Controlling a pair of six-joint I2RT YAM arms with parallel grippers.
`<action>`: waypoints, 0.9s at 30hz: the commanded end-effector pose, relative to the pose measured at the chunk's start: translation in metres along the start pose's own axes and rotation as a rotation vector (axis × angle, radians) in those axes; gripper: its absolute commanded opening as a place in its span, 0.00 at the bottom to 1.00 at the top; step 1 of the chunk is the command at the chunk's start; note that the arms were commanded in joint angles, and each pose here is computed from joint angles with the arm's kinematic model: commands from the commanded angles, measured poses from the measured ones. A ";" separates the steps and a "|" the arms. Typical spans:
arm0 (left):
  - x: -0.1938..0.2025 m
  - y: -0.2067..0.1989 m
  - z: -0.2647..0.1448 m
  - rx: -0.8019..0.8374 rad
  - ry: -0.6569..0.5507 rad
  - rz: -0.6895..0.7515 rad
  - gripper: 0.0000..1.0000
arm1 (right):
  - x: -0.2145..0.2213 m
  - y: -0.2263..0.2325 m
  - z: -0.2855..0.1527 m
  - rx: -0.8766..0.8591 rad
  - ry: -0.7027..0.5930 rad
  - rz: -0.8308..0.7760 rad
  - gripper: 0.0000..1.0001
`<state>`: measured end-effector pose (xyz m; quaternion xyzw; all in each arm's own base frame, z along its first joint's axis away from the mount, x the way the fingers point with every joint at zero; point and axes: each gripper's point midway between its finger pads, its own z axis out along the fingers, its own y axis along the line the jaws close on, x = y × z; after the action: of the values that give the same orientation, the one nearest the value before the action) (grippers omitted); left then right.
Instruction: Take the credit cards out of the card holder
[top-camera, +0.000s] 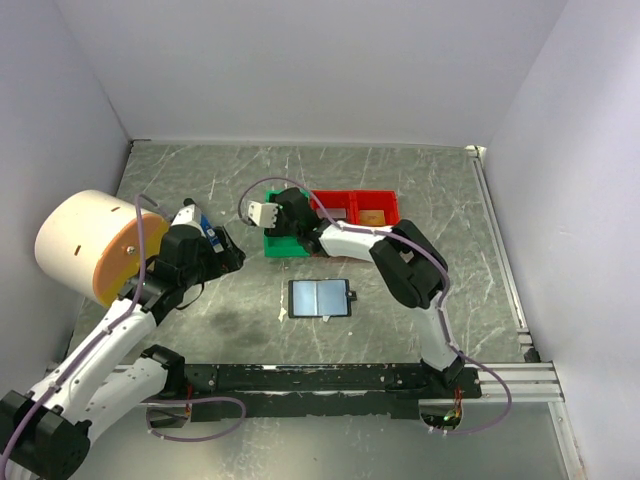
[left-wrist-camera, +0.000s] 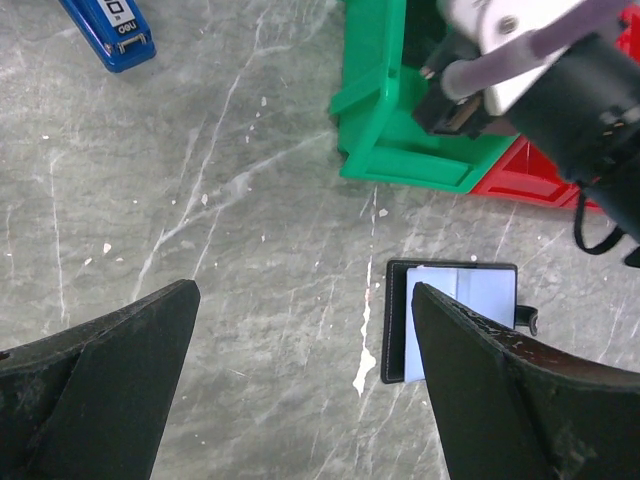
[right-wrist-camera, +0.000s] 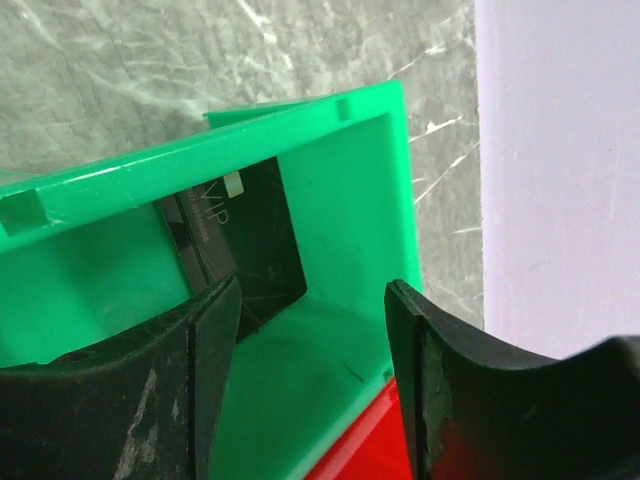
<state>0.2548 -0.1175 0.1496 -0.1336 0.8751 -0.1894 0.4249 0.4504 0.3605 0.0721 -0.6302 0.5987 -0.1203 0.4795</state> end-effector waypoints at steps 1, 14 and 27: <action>-0.008 -0.011 -0.001 0.042 0.004 0.023 1.00 | -0.020 -0.026 -0.022 0.024 -0.074 0.064 0.61; 0.034 -0.046 0.013 0.274 0.199 0.047 0.92 | 0.002 -0.029 -0.138 0.129 -0.056 1.183 0.67; 0.086 -0.073 0.038 0.422 0.338 -0.034 0.83 | 0.012 0.107 -0.216 -0.155 0.116 1.650 0.57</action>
<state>0.2343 -0.2035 0.0916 -0.0349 0.8904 -0.3569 0.2803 0.2413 0.2644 0.0870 -0.0646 0.8922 0.2740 0.3533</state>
